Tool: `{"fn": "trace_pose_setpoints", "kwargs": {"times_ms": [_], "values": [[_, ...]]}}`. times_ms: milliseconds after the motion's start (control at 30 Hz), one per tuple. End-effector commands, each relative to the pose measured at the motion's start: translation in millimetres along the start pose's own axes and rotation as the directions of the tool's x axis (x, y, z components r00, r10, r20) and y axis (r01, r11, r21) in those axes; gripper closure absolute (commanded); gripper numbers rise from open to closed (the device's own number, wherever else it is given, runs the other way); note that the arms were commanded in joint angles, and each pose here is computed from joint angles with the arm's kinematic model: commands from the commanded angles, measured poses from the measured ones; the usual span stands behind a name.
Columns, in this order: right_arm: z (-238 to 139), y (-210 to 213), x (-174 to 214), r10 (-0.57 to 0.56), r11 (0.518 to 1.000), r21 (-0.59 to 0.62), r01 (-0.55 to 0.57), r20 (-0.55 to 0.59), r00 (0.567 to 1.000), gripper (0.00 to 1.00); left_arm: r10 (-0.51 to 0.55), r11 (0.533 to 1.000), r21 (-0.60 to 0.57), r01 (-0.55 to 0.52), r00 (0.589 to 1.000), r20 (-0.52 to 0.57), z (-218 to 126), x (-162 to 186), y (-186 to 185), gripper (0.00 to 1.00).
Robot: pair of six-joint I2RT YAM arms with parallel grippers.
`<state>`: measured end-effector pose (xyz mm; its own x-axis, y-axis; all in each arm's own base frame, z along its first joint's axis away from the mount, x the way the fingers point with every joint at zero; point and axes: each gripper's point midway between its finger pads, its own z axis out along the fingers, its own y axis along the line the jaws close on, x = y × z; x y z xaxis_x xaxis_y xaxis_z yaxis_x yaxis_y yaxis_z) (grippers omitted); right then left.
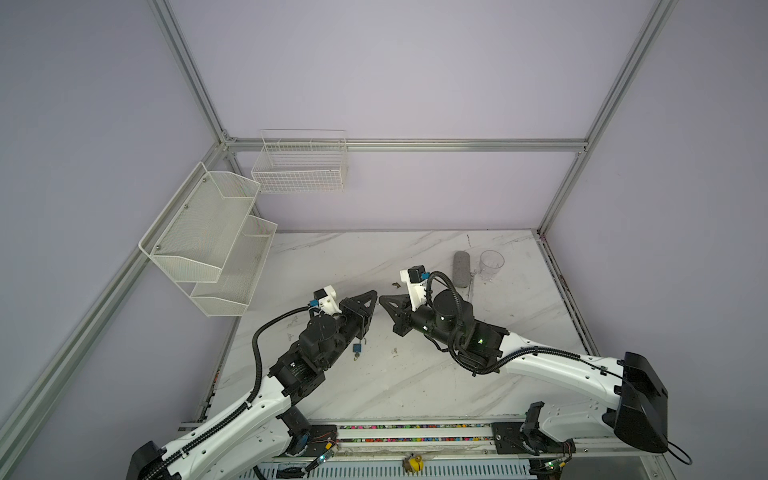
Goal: Unlock with the key
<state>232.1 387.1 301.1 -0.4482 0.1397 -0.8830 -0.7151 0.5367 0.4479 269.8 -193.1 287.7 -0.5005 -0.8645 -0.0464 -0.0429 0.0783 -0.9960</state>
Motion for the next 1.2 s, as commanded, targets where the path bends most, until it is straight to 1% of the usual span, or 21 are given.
{"fn": "trace_pose_setpoints", "kwargs": {"times_ms": [0,100,167,333,467,567,600,700,733,833,933,1000,1067,1167], "values": [[-7.6,5.4,-7.6,-0.032,0.999,-0.016,0.033,0.034,0.999,1.00,-0.005,1.000,0.027,0.005,1.000,0.005,-0.6,-1.9,-9.9,0.86],[-7.9,6.2,-8.2,-0.048,0.999,-0.017,0.049,0.034,0.998,1.00,-0.004,1.000,0.025,0.004,1.000,0.004,-0.5,-1.7,-9.5,0.91],[-7.4,5.9,-8.5,-0.056,0.998,-0.014,0.057,0.032,0.998,1.00,-0.002,1.000,0.021,0.002,1.000,0.004,-0.5,-1.7,-8.9,0.92],[-8.2,6.2,-12.2,-0.068,0.998,-0.008,0.069,0.041,0.997,1.00,0.003,1.000,0.014,-0.003,1.000,0.004,-0.6,-1.7,-8.7,0.99],[-8.3,5.1,-13.4,-0.072,0.997,0.003,0.072,0.038,0.997,1.00,0.020,1.000,0.013,-0.020,1.000,0.002,0.0,-1.2,-9.3,1.00],[-12.2,6.1,-16.3,-0.052,0.999,0.001,0.052,0.043,0.998,0.85,0.057,0.998,0.016,-0.057,0.998,0.000,0.8,-0.7,-12.5,1.00],[-15.2,6.6,-17.9,-0.037,0.999,0.001,0.036,0.045,0.998,0.79,0.085,0.996,0.024,-0.085,0.996,-0.001,1.1,-0.4,-15.8,1.00],[-22.5,7.0,-19.1,0.003,1.000,-0.004,-0.003,0.039,0.999,0.66,0.172,0.984,0.040,-0.172,0.985,0.005,2.8,-0.4,-22.4,1.00],[-24.5,7.4,-17.9,0.022,1.000,-0.011,-0.022,0.029,0.999,0.63,0.203,0.978,0.042,-0.203,0.979,0.008,3.2,-0.7,-24.3,1.00],[-28.6,11.4,-12.9,0.088,0.993,-0.080,-0.090,-0.028,0.996,0.56,0.323,0.945,0.049,-0.322,0.946,0.000,5.1,0.6,-31.0,1.00],[-31.4,8.2,-8.2,0.169,0.974,-0.137,-0.183,-0.104,0.980,0.54,0.424,0.902,0.096,-0.422,0.905,-0.009,6.9,4.2,-39.4,1.00],[-33.5,0.2,-7.4,0.234,0.950,-0.172,-0.259,-0.154,0.960,0.54,0.483,0.867,0.146,-0.477,0.875,-0.009,7.9,7.5,-45.8,1.00],[-35.4,-4.7,-7.3,0.267,0.931,-0.203,-0.305,-0.192,0.944,0.54,0.511,0.847,0.178,-0.500,0.859,-0.016,9.1,10.1,-48.8,1.00],[-37.8,-5.5,-7.2,0.278,0.917,-0.228,-0.327,-0.221,0.935,0.54,0.551,0.812,0.242,-0.531,0.834,-0.017,10.6,16.8,-55.7,1.00]]}}
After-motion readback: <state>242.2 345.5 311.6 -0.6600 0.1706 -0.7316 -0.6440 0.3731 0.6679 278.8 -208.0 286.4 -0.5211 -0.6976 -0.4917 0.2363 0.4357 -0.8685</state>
